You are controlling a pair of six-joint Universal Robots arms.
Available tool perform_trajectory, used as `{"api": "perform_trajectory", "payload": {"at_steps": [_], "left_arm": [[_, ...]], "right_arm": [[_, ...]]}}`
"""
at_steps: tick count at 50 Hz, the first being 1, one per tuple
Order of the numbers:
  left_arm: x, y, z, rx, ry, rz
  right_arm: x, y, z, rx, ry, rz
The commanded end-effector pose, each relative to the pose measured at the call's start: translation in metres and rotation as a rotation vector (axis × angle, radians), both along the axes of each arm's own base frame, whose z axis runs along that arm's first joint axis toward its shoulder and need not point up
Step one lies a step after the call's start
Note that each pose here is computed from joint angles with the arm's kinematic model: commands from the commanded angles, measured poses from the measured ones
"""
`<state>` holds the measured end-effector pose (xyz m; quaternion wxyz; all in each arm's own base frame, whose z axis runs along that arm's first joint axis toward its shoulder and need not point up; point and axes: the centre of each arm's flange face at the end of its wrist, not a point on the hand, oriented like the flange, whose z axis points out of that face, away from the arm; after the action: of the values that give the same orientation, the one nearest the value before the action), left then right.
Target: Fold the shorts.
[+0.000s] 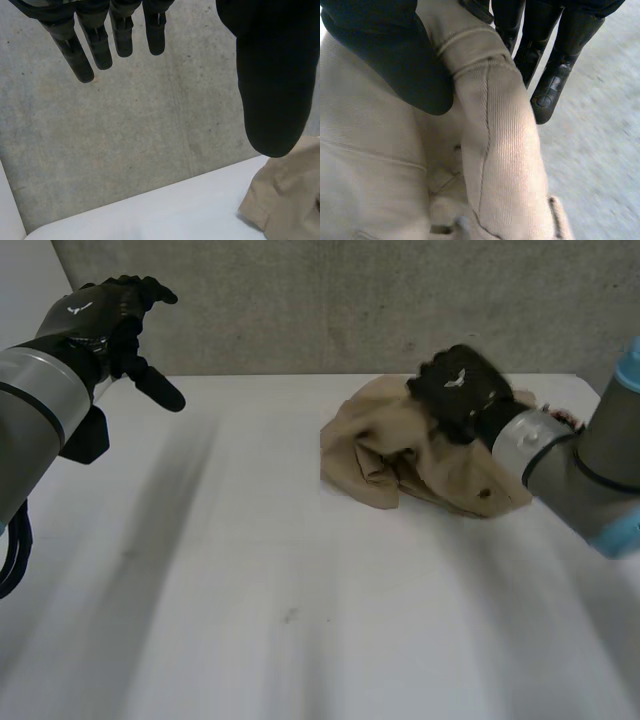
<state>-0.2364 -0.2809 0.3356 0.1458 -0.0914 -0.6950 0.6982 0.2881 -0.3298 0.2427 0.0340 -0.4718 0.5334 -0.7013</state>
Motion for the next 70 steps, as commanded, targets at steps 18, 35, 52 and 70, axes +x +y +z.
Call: {"api": "perform_trajectory", "payload": {"at_steps": [18,35,52,70], "left_arm": [[-0.026,0.012,-0.043,0.112,-0.052,-0.082],[-0.051,0.02,-0.119,0.051,-0.369,-0.208],[-0.091,-0.013,-0.164,0.004,-0.387,-0.409],[-0.112,-0.05,-0.192,-0.008,-0.405,-0.301]], "right_arm": [[-0.014,0.118,0.016,0.416,-0.066,0.01],[-0.05,0.109,-0.002,0.709,-0.153,-0.205],[-0.055,0.166,-0.044,0.769,-0.131,-0.255],[-0.038,0.137,-0.066,0.69,-0.027,-0.31]]}}
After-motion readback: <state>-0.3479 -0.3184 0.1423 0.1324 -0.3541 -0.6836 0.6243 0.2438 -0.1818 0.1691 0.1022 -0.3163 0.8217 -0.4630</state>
